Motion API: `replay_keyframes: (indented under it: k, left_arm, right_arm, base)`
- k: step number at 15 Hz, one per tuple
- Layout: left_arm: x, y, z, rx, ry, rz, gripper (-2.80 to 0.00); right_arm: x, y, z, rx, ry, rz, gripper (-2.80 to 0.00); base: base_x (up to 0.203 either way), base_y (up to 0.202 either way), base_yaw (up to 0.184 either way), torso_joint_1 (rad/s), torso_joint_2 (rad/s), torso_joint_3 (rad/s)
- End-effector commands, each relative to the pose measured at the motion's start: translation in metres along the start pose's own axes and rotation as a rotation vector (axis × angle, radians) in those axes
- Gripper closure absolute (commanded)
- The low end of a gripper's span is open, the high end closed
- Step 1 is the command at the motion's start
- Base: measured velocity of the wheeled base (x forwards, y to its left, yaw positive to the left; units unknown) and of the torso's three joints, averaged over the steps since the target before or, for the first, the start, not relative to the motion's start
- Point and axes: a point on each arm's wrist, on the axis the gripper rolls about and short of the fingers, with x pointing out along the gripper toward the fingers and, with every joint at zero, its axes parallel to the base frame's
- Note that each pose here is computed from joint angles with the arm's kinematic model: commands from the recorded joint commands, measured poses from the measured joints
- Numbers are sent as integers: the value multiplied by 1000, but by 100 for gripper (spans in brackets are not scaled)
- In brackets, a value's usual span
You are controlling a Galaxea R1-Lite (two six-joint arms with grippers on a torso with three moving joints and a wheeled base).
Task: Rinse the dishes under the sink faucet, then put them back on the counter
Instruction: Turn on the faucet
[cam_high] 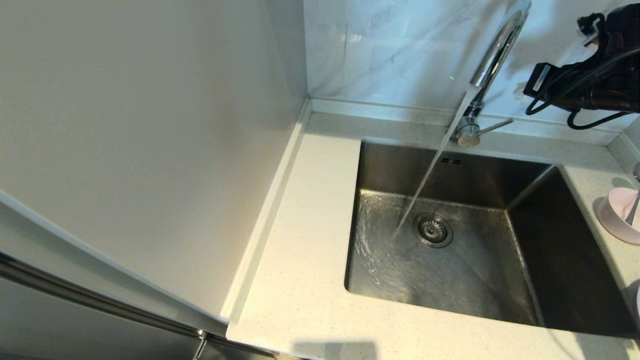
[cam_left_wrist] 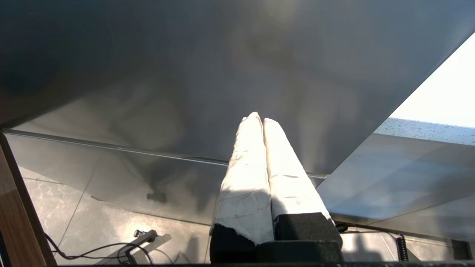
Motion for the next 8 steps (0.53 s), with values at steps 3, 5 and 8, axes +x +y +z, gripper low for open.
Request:
replay_keyframes:
  k: [3,5,8]
  left_arm:
    - [0,0,0,0,0,1,0]
    - [0,0,0,0,0,-1,0]
    - [0,0,0,0,0,-1,0]
  right_arm:
    - [-44,-6,29,-10,-55,-42,0]
    - [-66,-7,37,-31,-52,-79,0]
    - [-104,-4,37,-38,-19,-126,0]
  base:
    - [0,0,0,0,0,0]
    - [0,0,0,0,0,0]
    - [0,0,0,0,0,0]
